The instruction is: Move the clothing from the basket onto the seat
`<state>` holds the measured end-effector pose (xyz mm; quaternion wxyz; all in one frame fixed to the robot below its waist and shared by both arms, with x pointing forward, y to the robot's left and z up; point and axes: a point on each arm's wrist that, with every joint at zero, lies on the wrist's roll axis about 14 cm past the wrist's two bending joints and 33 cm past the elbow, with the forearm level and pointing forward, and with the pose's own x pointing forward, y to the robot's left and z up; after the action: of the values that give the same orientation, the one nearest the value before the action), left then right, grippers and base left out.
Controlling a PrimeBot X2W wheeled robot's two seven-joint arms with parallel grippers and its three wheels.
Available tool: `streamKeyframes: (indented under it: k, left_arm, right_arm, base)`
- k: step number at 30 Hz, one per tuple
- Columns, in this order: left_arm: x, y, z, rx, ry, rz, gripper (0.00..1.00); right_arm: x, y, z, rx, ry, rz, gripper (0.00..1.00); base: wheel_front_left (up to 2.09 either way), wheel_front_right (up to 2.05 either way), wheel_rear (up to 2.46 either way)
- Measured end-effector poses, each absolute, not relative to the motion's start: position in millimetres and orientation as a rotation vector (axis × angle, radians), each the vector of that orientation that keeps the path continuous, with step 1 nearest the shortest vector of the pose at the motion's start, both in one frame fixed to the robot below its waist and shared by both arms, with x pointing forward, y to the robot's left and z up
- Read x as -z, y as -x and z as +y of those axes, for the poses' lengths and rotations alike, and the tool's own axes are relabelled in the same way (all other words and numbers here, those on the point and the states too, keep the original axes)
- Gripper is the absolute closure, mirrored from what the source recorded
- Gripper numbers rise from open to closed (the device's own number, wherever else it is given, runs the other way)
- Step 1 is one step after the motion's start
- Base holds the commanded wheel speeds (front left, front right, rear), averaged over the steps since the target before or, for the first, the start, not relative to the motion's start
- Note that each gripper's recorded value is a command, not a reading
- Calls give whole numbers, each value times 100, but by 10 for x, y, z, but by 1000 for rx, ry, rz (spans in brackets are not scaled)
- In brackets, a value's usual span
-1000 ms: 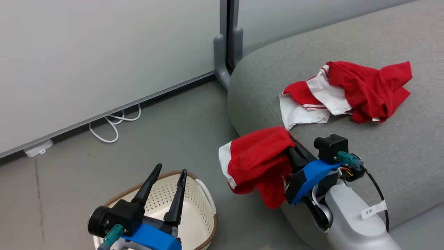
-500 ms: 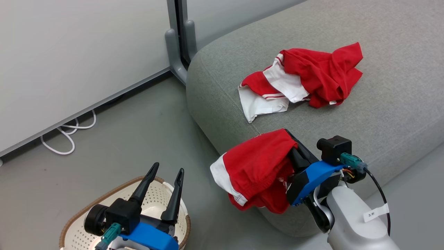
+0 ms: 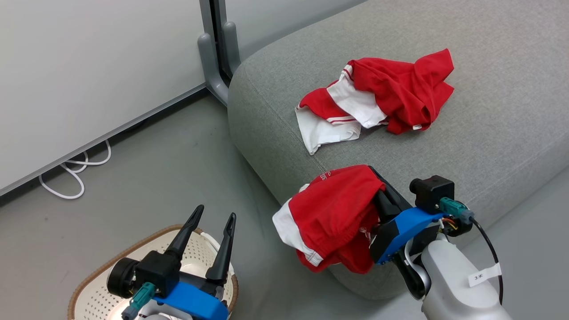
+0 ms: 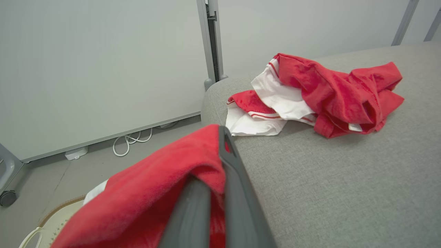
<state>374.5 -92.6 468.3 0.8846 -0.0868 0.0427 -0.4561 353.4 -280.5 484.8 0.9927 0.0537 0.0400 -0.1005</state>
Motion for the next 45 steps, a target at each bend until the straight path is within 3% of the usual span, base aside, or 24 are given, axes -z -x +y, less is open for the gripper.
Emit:
streamKeyframes:
  k: [10,23,30,37,45]
  left_arm:
    - [-4636,-3830,-904,946,179,88,0]
    - [-4475,-4091,-868,960,174,76,0]
    - [-4347,-4276,-823,973,169,65,0]
    - [-4138,-4511,-693,949,172,68,0]
    - [-3837,-4666,-588,927,180,94,0]
  right_arm:
    - [-5037,-3765,-2988,232,-109,52,100]
    - [-6404,-4437,-3993,365,39,-129,100]
    - [-6982,-4506,-4667,527,200,-251,100]
    - [-6351,-4769,-4901,614,133,-176,100]
    - [-5214,-5015,-4854,641,68,9,100]
  base:
    - [0,0,0]
    - [0,0,0]
    - [0,0,0]
    - [0,0,0]
    - [0,0,0]
